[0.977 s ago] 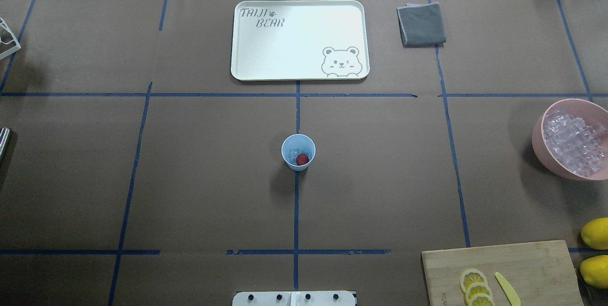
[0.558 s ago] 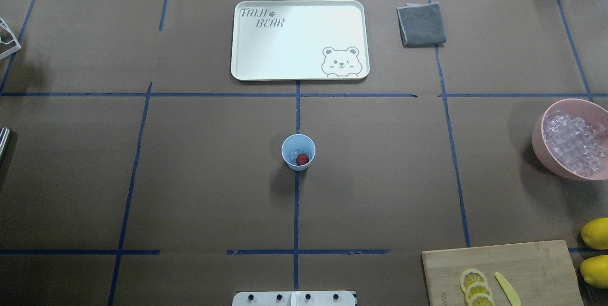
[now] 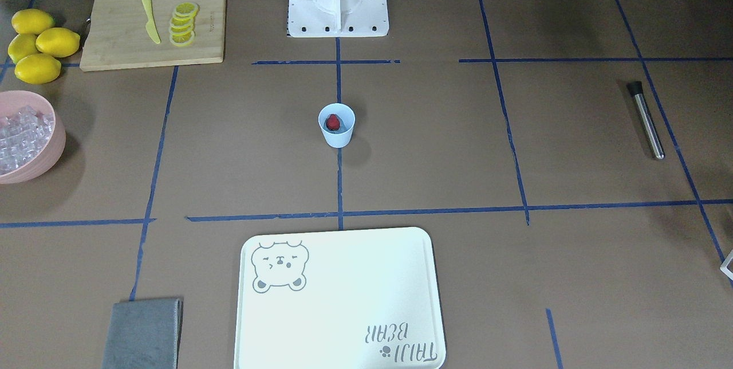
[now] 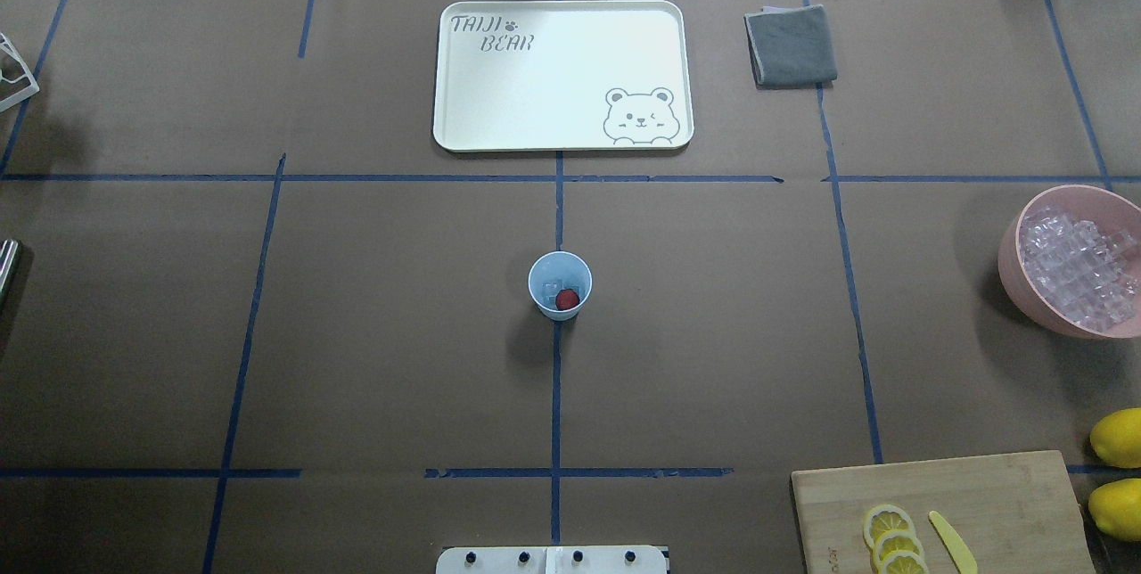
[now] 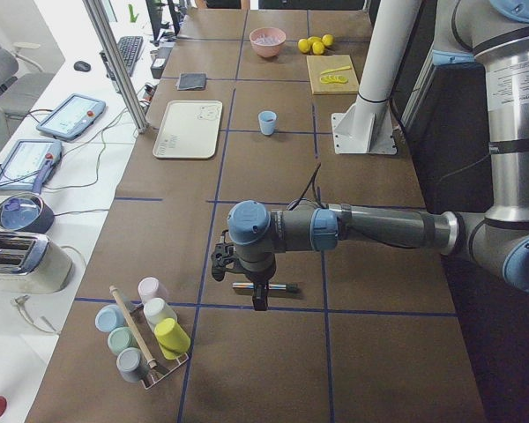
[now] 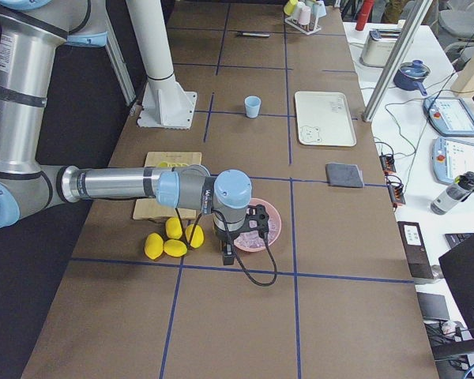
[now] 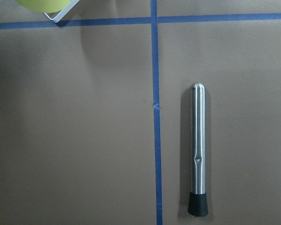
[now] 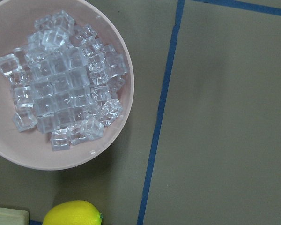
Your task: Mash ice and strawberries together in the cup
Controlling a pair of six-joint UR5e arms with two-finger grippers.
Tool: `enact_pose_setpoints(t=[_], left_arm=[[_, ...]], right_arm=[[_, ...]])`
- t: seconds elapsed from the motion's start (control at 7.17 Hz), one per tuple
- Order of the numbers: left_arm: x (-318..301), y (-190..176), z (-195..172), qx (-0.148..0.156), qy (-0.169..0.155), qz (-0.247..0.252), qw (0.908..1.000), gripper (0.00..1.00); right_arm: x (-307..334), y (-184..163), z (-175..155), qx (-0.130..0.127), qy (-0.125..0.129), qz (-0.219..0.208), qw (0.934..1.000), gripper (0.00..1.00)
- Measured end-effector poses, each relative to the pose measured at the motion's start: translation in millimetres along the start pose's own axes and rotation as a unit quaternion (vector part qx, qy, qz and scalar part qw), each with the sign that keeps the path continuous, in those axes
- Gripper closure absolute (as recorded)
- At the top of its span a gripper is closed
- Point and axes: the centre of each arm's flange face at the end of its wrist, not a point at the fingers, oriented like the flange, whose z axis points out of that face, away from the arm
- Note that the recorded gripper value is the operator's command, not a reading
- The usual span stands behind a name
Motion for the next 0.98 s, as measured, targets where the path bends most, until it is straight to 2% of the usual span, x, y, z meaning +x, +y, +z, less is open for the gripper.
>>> enact_pose_setpoints(t=[0.7,0.98], left_arm=[[-9.3,2.0,4.0,-0.004,-0.001,-0.008,1.0000,0.00],[-9.9,2.2,3.2,-0.003,-0.001,-0.012,0.9999,0.00]], right_arm=[[-0.9,-1.1,-1.2,0.001,0.001,-0.003,1.0000,0.00],[-3.0,-3.3,-6.0,0.005,0.010,-0.009,0.9999,0.00]])
